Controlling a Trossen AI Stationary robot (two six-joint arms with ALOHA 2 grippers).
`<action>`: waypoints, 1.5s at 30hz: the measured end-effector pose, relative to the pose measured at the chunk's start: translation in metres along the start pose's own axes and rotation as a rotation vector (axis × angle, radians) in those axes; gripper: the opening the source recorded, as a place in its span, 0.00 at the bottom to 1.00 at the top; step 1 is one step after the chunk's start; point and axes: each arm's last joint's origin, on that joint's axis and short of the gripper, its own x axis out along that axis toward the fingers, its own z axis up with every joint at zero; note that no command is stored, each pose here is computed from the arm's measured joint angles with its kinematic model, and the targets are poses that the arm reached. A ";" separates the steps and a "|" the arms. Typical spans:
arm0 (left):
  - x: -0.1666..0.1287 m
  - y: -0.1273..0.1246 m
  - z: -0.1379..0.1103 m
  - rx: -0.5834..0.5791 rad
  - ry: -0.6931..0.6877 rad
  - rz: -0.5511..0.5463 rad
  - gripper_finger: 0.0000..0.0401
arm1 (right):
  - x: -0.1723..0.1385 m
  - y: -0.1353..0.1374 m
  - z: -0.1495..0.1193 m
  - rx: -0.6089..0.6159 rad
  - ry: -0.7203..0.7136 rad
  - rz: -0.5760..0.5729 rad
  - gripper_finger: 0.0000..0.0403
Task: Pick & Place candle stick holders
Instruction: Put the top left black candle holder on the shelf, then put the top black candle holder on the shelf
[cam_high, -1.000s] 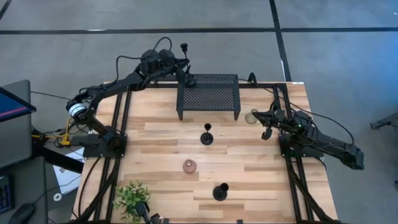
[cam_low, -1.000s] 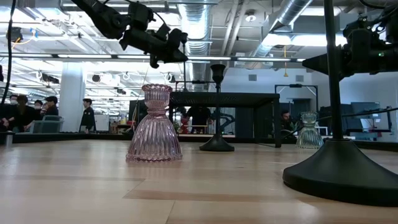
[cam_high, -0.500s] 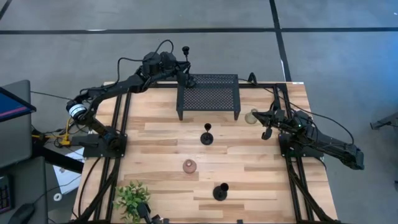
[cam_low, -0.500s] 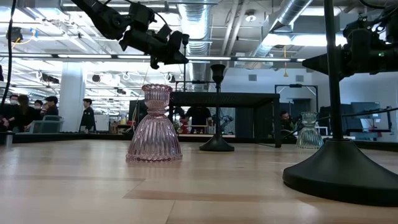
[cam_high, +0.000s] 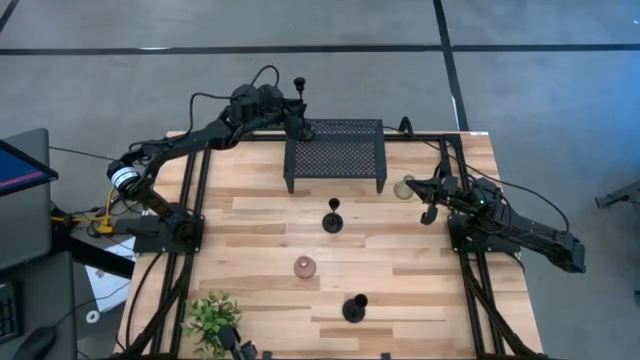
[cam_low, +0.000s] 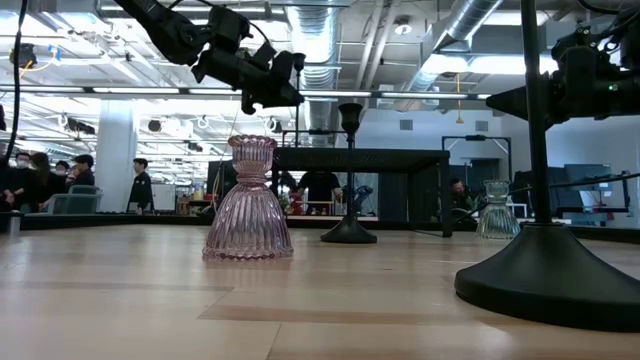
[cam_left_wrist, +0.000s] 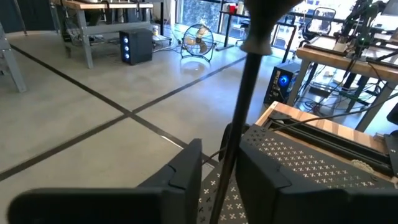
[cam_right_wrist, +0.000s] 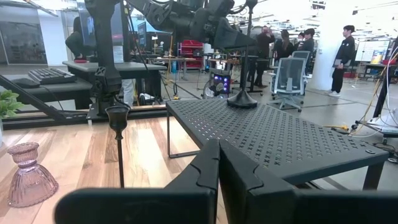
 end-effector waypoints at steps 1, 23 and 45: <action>0.000 0.000 0.000 0.000 0.000 0.000 0.26 | 0.000 0.000 0.000 0.000 0.000 0.000 0.00; -0.051 -0.008 0.026 0.050 0.099 0.022 0.56 | 0.000 0.000 0.000 0.002 0.001 0.000 0.00; -0.102 -0.077 -0.027 0.304 0.284 -0.682 0.01 | 0.000 0.000 0.000 0.002 0.001 0.001 0.00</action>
